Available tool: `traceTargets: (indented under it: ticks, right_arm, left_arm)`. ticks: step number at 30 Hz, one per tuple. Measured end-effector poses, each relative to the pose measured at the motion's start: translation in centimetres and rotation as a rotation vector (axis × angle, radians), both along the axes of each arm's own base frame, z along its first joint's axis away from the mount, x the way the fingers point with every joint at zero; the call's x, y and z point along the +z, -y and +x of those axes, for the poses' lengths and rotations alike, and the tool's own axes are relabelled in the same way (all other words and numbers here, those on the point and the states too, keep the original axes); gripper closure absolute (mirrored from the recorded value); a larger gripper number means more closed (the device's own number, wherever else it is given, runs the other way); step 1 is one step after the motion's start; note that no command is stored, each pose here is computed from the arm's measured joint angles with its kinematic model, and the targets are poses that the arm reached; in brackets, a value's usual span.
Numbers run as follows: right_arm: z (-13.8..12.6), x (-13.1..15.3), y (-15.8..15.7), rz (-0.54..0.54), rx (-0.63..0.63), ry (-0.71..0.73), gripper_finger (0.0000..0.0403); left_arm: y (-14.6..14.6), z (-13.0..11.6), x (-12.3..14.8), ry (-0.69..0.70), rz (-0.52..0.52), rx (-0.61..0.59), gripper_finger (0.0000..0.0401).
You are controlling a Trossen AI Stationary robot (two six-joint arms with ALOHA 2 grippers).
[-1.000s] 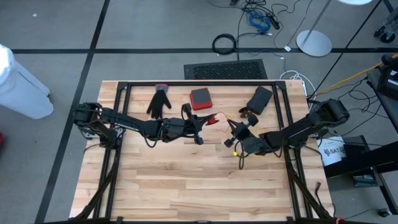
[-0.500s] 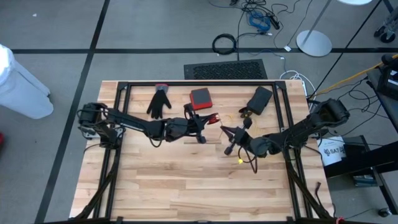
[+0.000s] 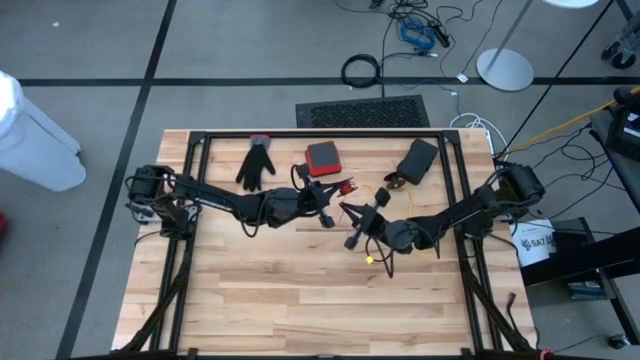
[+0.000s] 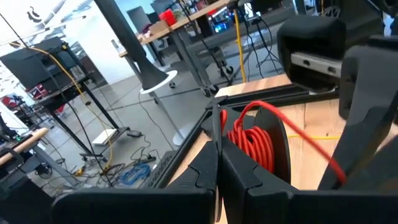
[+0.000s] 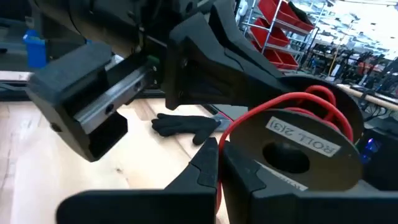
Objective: Coil cords
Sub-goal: Coil the red wire onto the spool
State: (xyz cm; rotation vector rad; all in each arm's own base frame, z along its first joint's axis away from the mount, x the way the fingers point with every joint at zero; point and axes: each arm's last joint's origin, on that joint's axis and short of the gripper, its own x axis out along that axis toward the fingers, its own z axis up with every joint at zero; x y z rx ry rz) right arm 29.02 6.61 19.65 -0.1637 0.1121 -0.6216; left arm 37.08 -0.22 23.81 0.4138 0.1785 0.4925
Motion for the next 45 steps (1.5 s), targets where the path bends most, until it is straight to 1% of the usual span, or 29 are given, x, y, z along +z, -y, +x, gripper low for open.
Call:
traceTargets:
  ticks: [4, 7, 10, 15, 21, 28, 32, 38, 40, 43, 45]
  right_arm:
    - [0.8, -0.4, 0.3, 0.006, 0.018, -0.005, 0.0403]
    - [1.3, -1.4, 0.8, 0.018, -0.001, -0.016, 0.0403]
    - [1.7, -2.2, 1.0, 0.020, -0.012, -0.012, 0.0403]
    - [2.2, -3.0, 1.0, -0.017, -0.025, 0.002, 0.0403]
    - [2.3, -3.8, 1.1, -0.064, -0.101, -0.034, 0.0403]
    - [2.0, -4.4, 1.1, -0.099, -0.158, -0.114, 0.0403]
    - [1.9, -4.6, 0.9, -0.121, -0.194, -0.148, 0.0403]
    - [1.9, -4.6, 0.9, -0.131, -0.193, -0.158, 0.0402]
    - [1.9, -4.6, 1.0, -0.132, -0.195, -0.162, 0.0399]
    - [1.7, -5.2, 1.1, -0.147, -0.207, -0.200, 0.0392]
    - [1.7, -5.1, 1.1, -0.141, -0.210, -0.193, 0.0389]
  left_arm:
    - [0.0, 0.0, 0.1, 0.016, -0.006, 0.000, 0.0393]
    - [0.0, 0.0, 0.2, 0.042, -0.041, -0.008, 0.0393]
    - [0.0, 0.0, 0.2, 0.051, -0.054, -0.008, 0.0393]
    - [0.1, 0.0, 0.4, 0.098, -0.106, -0.010, 0.0393]
    - [0.1, 0.1, 0.5, 0.140, -0.161, -0.030, 0.0393]
    - [0.1, 0.0, 0.5, 0.118, -0.169, -0.058, 0.0393]
    - [0.2, -0.7, 1.2, 0.075, -0.174, -0.098, 0.0393]
    - [0.2, -1.7, 2.2, 0.029, -0.181, -0.112, 0.0393]
    - [0.3, -1.9, 2.6, 0.036, -0.193, -0.123, 0.0393]
    - [0.3, -2.2, 3.7, 0.092, -0.204, -0.141, 0.0393]
    - [0.3, -2.3, 4.1, 0.106, -0.207, -0.148, 0.0393]
